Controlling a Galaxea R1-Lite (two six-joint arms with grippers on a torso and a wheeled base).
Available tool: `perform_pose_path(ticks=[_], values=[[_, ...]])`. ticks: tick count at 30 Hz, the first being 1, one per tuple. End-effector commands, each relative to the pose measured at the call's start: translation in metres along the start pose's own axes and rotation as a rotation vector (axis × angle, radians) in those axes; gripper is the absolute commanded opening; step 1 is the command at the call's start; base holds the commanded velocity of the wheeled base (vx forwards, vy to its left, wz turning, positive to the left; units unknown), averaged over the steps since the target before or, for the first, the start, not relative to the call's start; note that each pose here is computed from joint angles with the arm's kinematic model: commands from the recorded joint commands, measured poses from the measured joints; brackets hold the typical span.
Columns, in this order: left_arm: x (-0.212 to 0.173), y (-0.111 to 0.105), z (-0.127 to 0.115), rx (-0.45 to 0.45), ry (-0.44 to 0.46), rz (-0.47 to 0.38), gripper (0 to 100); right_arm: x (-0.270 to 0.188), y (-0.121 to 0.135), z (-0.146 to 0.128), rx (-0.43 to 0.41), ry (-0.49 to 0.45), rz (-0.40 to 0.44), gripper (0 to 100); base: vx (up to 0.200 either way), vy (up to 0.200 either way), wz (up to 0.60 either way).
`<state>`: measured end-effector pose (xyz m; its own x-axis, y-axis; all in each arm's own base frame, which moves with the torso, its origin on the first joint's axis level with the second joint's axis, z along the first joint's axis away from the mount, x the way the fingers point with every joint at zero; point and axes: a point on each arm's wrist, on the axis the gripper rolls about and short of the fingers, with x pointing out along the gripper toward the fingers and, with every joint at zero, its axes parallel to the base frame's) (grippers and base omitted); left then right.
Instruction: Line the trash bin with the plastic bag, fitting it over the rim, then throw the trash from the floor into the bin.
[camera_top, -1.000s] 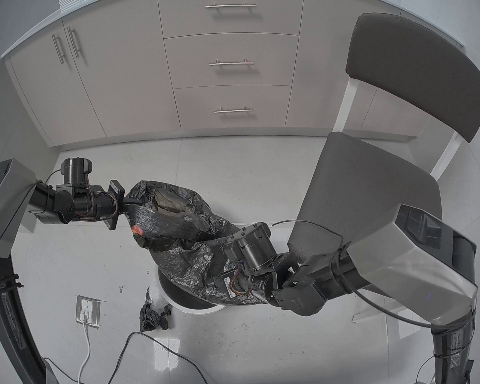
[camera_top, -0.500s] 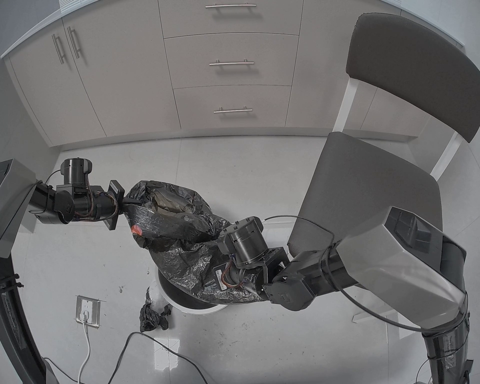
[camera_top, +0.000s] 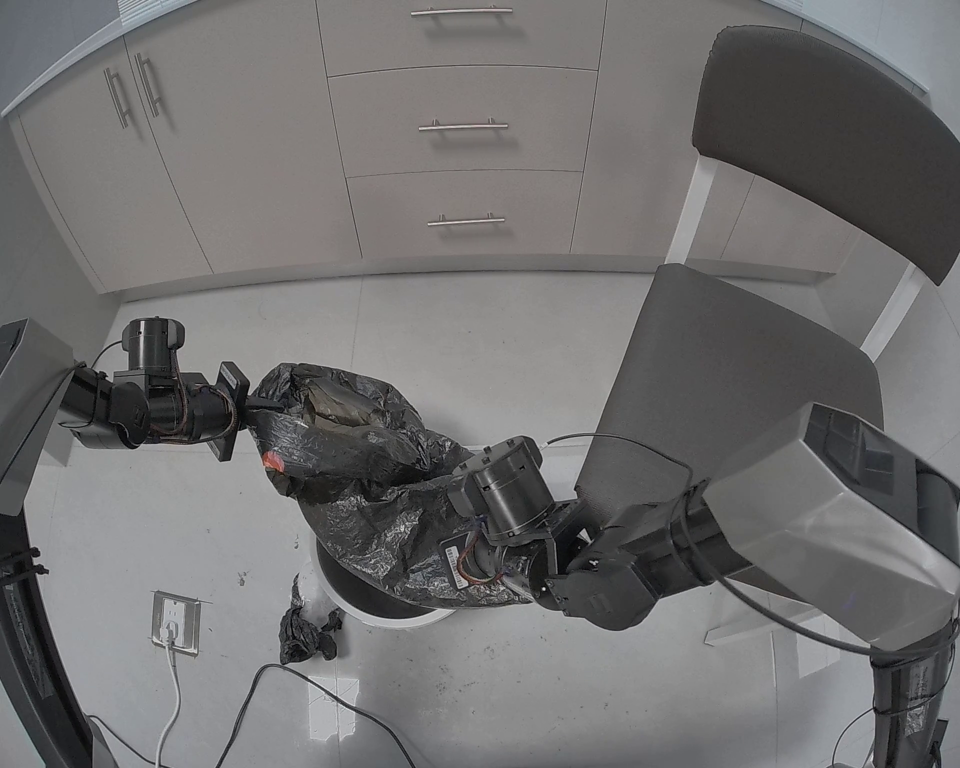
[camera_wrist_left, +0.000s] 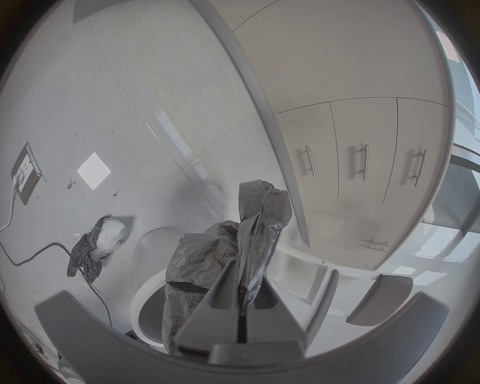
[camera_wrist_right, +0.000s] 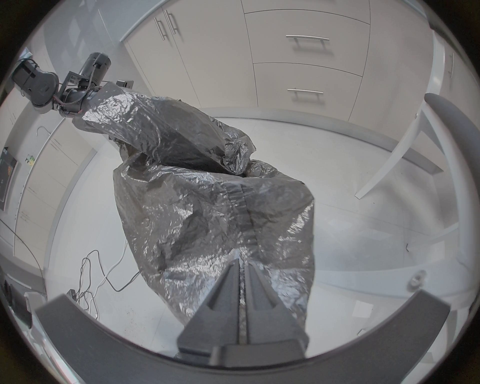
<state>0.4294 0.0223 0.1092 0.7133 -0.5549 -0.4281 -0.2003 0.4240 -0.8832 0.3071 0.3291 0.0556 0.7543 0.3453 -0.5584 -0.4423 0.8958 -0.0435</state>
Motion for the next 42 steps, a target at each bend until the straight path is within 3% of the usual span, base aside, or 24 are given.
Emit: perform_pose_path(ticks=[1,2,12,25,37,38,42], values=[[0.0,0.001,0.0,-0.003,0.0,0.001,0,-0.022,-0.006,0.004,0.001,-0.013,-0.008,0,0.0,0.0,0.0],[0.0,0.001,0.0,-0.002,0.001,0.002,0,-0.023,-0.007,0.002,-0.003,-0.01,-0.008,100,0.0,0.0,0.0],[0.001,0.001,0.0,-0.004,0.002,0.001,0,-0.036,-0.017,-0.005,0.008,-0.002,-0.009,100,0.0,0.0,0.0],[0.002,0.002,0.002,-0.001,0.001,-0.002,0,-0.017,-0.02,-0.034,0.001,0.084,-0.027,100,0.0,0.0,0.0],[0.004,0.004,0.002,-0.006,0.003,0.002,0,-0.007,-0.013,-0.039,0.0,0.074,-0.005,100,0.0,0.0,0.0],[0.004,0.004,0.002,-0.006,0.003,0.002,0,-0.007,-0.012,-0.04,-0.001,0.077,0.002,0,0.0,0.0,0.0],[0.002,0.002,0.002,-0.004,0.002,0.0,0,-0.007,-0.01,-0.039,0.002,0.087,0.047,0,0.0,0.0,0.0]])
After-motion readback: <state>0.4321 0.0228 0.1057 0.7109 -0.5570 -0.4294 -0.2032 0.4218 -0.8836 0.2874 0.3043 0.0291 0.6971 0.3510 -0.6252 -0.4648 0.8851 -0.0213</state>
